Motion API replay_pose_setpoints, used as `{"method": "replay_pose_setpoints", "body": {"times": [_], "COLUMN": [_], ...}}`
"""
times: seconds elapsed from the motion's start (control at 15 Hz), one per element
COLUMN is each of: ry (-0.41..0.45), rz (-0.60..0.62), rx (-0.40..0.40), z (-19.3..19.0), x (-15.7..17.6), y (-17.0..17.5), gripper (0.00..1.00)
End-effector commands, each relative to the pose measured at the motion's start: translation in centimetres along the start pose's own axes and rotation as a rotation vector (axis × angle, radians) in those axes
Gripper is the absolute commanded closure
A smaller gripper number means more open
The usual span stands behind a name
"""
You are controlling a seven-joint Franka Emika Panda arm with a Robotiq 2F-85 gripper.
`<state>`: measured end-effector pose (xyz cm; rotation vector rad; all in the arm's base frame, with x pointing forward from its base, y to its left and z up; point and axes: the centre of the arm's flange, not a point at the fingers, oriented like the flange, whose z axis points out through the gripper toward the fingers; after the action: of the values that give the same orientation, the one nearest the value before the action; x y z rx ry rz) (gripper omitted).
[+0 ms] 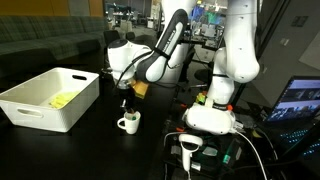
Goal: Put the towels into the basket and the marker and tape into the mug
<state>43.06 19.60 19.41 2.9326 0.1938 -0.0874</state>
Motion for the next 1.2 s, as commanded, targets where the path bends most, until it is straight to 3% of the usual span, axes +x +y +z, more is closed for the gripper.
{"method": "replay_pose_setpoints", "body": {"times": [0.0, 0.13, 0.4, 1.13], "ry": [0.042, 0.044, 0.061, 0.118], "rz": [0.007, 0.011, 0.012, 0.086], "rx": [-0.018, -0.022, -0.035, -0.025], "z": [-0.8, -0.8, -1.1, -2.8], "x": [-1.4, -1.6, -2.3, -4.1], "y": [-0.5, -0.8, -1.0, 0.3], "gripper": [0.39, 0.32, 0.02, 0.00]}}
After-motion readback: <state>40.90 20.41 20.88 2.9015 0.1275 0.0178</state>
